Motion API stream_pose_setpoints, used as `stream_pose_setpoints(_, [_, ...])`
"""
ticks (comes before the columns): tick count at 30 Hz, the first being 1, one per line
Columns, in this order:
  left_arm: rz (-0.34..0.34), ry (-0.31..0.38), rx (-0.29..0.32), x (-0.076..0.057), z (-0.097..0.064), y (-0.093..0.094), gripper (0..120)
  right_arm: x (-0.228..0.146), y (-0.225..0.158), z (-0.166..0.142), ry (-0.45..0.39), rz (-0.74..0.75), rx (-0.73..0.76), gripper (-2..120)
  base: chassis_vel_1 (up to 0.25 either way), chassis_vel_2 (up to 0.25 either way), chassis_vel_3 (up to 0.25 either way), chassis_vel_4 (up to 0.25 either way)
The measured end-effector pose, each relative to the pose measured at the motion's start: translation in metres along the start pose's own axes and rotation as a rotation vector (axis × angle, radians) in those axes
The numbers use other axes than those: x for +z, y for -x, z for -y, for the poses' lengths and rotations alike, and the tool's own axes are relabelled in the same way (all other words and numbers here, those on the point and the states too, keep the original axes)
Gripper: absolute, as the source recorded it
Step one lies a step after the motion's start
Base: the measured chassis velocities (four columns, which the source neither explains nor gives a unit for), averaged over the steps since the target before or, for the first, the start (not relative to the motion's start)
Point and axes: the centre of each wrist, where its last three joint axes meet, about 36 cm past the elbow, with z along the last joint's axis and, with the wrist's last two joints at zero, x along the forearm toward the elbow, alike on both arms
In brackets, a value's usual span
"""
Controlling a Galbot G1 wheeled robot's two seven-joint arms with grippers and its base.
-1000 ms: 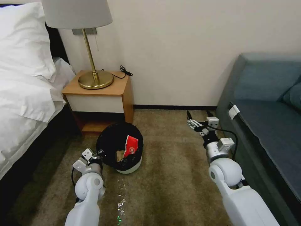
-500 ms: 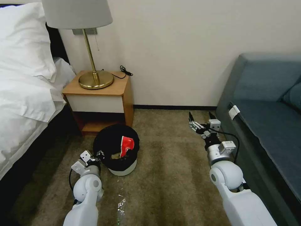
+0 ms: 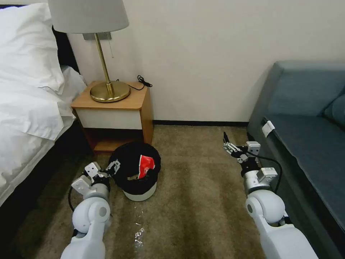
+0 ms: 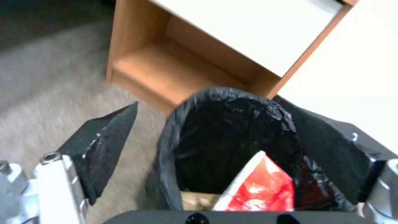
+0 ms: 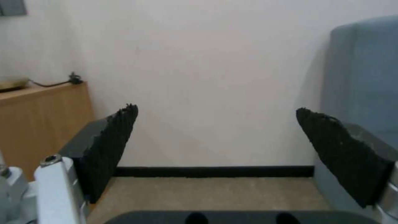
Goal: Pick up the trash bin, then pick up the garbage on the floor and place it into the trash bin.
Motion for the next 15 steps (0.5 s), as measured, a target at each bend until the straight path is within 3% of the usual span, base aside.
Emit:
stream_pose_setpoints(1, [0.015, 0.070, 0.015, -0.005, -0.005, 0.000, 100, 0.000, -0.002, 0.003, -0.010, -0.004, 0.016, 97, 0.000, 0.000, 0.000, 0.000])
stream_pose_setpoints(2, [0.015, 0.070, 0.015, -0.005, -0.005, 0.000, 100, 0.000, -0.002, 0.003, -0.010, -0.004, 0.016, 97, 0.000, 0.000, 0.000, 0.000])
stream_pose_setpoints(3, [0.026, 0.131, 0.046, -0.012, -0.009, -0.001, 100, -0.001, -0.003, 0.006, -0.015, -0.009, 0.036, 99, 0.000, 0.000, 0.000, 0.000])
stream_pose_setpoints(5, [0.031, 0.148, 0.058, -0.014, -0.010, -0.001, 100, -0.001, -0.003, 0.007, -0.018, -0.011, 0.044, 99, 0.000, 0.000, 0.000, 0.000])
stream_pose_setpoints(7, [0.070, 0.245, 0.140, -0.025, -0.016, -0.001, 100, 0.002, -0.005, 0.011, -0.034, -0.017, 0.088, 100, 0.000, 0.000, 0.000, 0.000])
stream_pose_setpoints(8, [0.070, 0.245, 0.140, -0.025, -0.016, -0.001, 100, 0.002, -0.005, 0.011, -0.034, -0.017, 0.088, 100, 0.000, 0.000, 0.000, 0.000])
stream_pose_setpoints(9, [0.104, 0.317, 0.190, -0.031, -0.020, 0.000, 100, 0.006, -0.006, 0.012, -0.047, -0.020, 0.113, 100, 0.000, 0.000, 0.000, 0.000])
stream_pose_setpoints(10, [0.104, 0.317, 0.190, -0.031, -0.020, 0.000, 100, 0.006, -0.006, 0.012, -0.047, -0.020, 0.113, 100, 0.000, 0.000, 0.000, 0.000])
stream_pose_setpoints(11, [0.133, 0.375, 0.218, -0.035, -0.022, 0.001, 100, 0.009, -0.008, 0.014, -0.057, -0.019, 0.126, 100, 0.000, 0.000, 0.000, 0.000])
stream_pose_setpoints(15, [0.166, 0.416, 0.266, -0.036, -0.025, 0.004, 100, 0.012, -0.010, 0.014, -0.057, -0.011, 0.134, 100, 0.000, 0.000, 0.000, 0.000])
